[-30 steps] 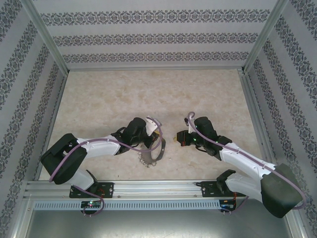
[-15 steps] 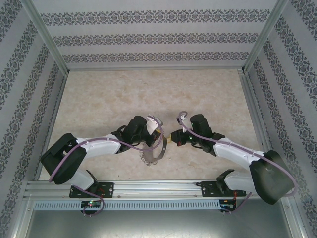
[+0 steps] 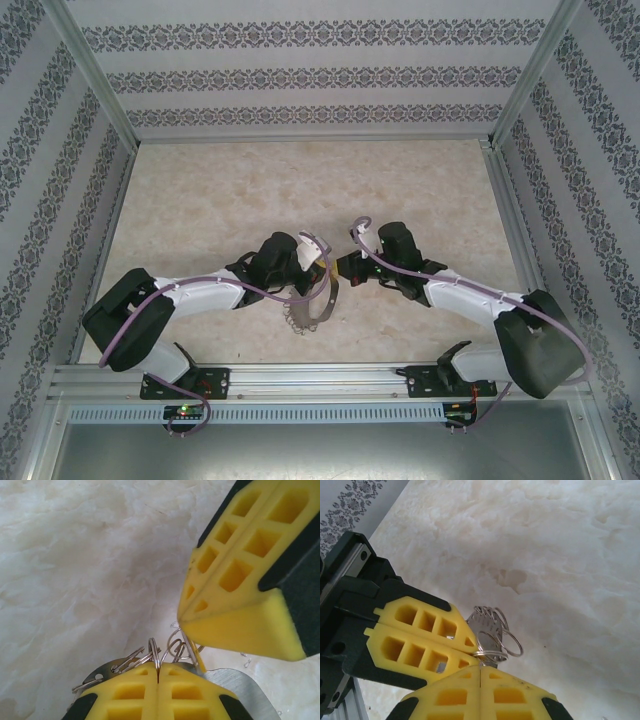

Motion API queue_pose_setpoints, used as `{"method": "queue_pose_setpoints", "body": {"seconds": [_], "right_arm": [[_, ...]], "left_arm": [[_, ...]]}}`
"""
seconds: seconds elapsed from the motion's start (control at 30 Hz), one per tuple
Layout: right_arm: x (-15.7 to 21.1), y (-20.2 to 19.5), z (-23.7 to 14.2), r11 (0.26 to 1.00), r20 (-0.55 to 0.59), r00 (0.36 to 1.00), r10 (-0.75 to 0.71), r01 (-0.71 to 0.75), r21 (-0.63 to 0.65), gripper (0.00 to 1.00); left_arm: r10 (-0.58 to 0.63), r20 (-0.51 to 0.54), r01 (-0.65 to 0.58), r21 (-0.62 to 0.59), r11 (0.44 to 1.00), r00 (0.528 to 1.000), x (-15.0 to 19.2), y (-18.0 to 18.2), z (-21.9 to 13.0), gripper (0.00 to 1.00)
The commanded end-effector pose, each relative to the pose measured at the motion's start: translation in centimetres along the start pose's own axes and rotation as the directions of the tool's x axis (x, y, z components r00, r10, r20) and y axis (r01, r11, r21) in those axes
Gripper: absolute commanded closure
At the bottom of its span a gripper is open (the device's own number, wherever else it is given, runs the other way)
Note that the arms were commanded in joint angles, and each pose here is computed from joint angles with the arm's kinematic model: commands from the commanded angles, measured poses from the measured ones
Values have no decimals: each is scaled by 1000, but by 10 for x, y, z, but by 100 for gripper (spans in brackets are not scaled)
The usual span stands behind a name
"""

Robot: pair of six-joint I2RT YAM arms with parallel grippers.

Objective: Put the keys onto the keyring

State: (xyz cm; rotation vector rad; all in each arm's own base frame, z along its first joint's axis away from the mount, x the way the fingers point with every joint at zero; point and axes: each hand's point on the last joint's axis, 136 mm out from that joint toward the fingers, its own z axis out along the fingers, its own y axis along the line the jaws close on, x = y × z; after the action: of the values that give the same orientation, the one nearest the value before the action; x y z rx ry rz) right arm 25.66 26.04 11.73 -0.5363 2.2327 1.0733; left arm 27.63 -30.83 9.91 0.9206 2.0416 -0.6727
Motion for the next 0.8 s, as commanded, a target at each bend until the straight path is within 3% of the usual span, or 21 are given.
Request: {"method": "queue_pose_setpoints", "body": {"seconds": [0.0,0.77], "right_arm": [[-12,13,4,997,20,998,-56,57,-46,100],[13,-32,11,992,-20,1000,-17,19,122,100]], "left_arm": [[6,11,-6,35,999,1000,-9,-10,2,100],[3,21,-3,26,1000,1000,-9,-9,-2,100]]}}
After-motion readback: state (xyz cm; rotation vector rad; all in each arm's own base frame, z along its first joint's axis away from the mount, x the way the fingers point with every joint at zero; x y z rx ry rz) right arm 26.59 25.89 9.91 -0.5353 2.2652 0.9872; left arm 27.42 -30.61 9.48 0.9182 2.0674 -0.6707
